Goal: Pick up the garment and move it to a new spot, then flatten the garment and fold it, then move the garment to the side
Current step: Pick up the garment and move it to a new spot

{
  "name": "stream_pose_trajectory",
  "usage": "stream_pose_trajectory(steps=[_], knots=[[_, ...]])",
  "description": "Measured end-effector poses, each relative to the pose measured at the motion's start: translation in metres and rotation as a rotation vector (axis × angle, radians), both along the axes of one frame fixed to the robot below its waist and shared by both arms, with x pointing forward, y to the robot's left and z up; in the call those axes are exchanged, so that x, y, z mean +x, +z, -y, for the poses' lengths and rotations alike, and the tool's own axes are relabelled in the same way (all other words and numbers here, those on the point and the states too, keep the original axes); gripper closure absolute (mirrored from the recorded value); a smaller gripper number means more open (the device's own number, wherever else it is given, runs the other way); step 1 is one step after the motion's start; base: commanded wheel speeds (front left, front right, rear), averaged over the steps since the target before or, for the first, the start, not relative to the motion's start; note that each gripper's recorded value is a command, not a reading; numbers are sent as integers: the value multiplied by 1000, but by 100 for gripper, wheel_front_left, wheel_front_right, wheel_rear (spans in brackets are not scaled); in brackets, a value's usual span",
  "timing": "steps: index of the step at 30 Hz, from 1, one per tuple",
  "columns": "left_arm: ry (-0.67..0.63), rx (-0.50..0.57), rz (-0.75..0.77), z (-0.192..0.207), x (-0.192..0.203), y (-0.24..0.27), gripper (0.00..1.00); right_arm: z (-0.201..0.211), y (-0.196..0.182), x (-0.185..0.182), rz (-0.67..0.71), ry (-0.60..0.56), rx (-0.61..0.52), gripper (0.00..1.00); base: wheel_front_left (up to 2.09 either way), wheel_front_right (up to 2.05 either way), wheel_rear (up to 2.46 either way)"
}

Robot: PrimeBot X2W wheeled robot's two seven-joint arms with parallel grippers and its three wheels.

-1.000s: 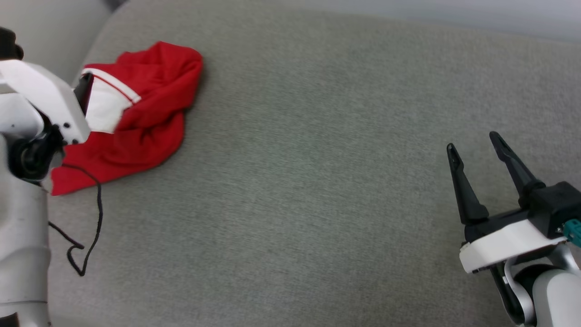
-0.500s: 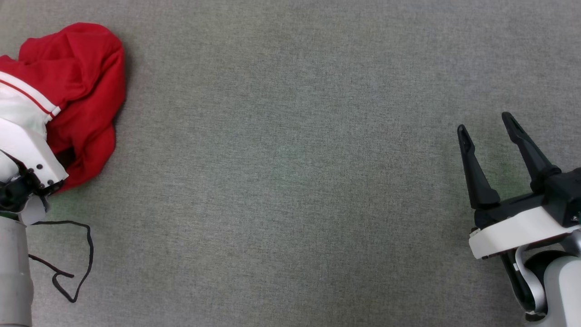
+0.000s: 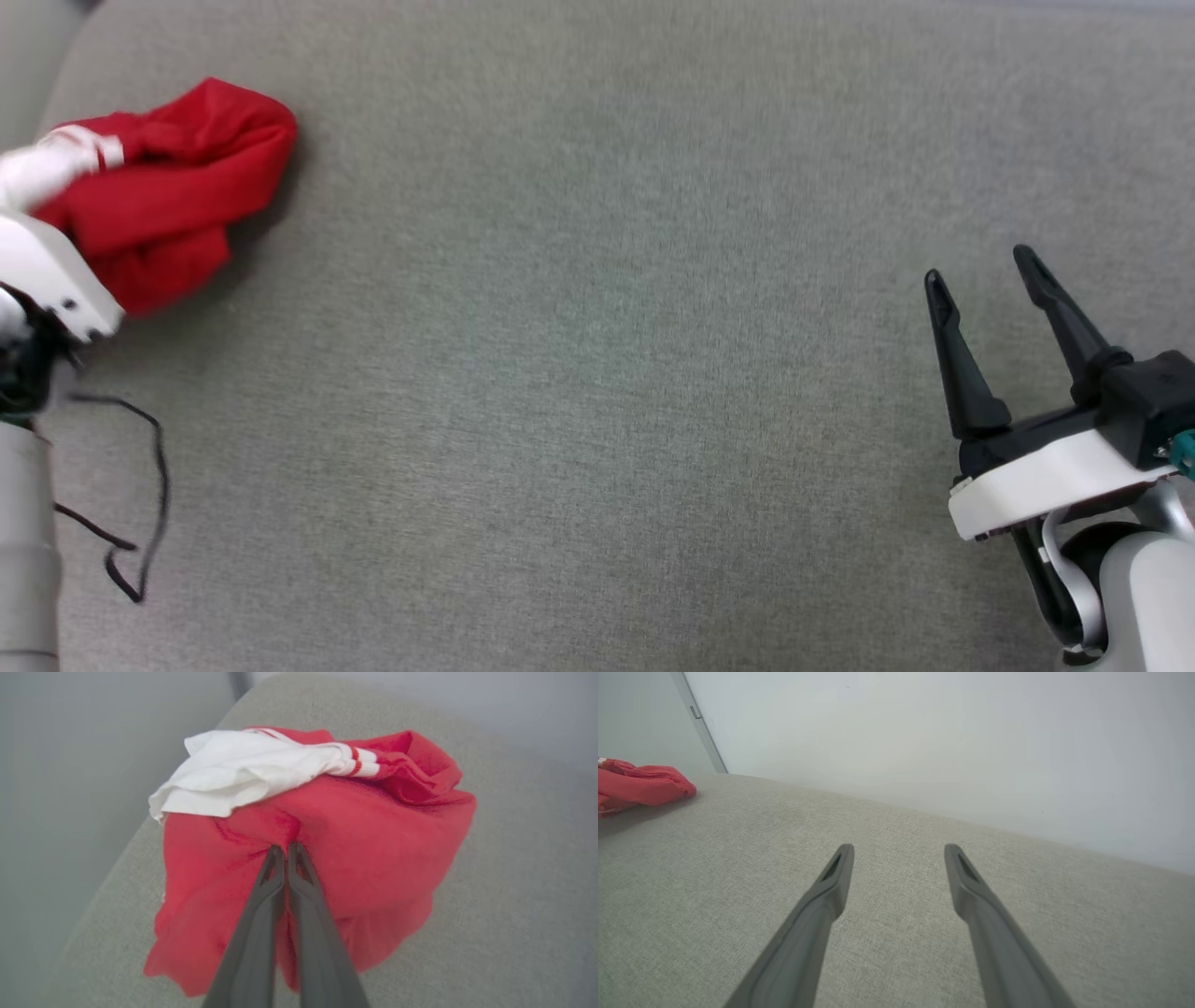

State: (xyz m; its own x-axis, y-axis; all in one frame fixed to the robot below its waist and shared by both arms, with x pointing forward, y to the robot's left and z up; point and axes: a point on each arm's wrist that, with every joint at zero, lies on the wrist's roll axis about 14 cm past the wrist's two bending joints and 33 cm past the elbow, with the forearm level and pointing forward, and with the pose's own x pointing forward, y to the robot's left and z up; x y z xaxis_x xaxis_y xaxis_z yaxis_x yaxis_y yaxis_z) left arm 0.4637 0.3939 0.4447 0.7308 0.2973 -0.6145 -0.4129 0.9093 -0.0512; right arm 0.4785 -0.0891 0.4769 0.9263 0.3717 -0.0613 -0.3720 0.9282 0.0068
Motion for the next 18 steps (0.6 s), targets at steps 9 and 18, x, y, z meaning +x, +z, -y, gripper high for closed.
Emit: stream_pose_trajectory(steps=[9, 18], knots=[[-23, 306, 492, -15, 17, 156, 100, -3, 36, -23, 69, -20, 37, 0, 0, 0, 0], [-159, 377, 773, 40, 21, 238, 100, 15, 63, -55, 122, -86, 47, 0, 0, 0, 0]])
